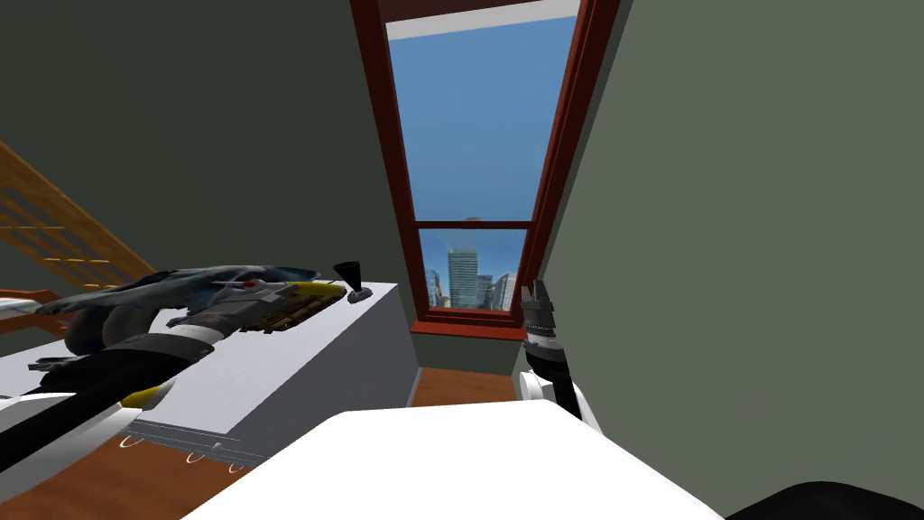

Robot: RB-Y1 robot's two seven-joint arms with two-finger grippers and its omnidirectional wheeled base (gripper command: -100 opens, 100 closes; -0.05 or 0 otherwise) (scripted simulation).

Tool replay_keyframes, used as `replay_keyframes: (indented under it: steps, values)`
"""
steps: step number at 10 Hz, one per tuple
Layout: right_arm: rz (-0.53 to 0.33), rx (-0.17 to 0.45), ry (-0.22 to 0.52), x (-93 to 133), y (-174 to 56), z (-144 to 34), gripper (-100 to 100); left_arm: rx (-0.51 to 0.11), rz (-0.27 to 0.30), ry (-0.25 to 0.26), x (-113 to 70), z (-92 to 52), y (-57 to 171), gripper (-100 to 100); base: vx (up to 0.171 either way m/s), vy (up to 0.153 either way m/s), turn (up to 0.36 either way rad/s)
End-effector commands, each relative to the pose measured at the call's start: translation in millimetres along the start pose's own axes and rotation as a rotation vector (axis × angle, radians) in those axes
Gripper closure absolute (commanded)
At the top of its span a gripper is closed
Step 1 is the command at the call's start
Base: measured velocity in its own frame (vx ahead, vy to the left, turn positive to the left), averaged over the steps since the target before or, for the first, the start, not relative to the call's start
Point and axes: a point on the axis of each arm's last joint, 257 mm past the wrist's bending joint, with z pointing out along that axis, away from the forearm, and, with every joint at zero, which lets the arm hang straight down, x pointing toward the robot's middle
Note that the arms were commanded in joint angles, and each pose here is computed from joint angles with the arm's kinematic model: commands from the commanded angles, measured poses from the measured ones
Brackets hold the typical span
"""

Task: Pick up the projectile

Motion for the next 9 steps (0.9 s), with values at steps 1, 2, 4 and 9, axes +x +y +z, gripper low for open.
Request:
replay_keyframes:
  steps: [1, 2, 4, 9]
  values:
    - [0.0, 0.0, 0.0, 0.0, 0.0, 0.0, 0, 0.014, 0.009, 0.028, 7.8, -8.7, -9.3, 100, -0.016, 0.003, -0.008]
    - [0.0, 0.0, 0.0, 0.0, 0.0, 0.0, 0, -0.007, 0.007, -0.003, -9.3, -18.8, -5.4, 100, 0.114, -0.002, 0.143]
    - [0.0, 0.0, 0.0, -0.1, -0.1, -0.1, 0, 0.007, 0.041, 0.002, -20.7, -30.5, -14.0, 100, 0.147, 0.008, 0.072]
    - [0.0, 0.0, 0.0, -0.1, -0.1, -0.1, 0, 0.013, 0.07, 0.013, -34.4, -53.7, -27.7, 100, 0.063, 0.002, 0.052]
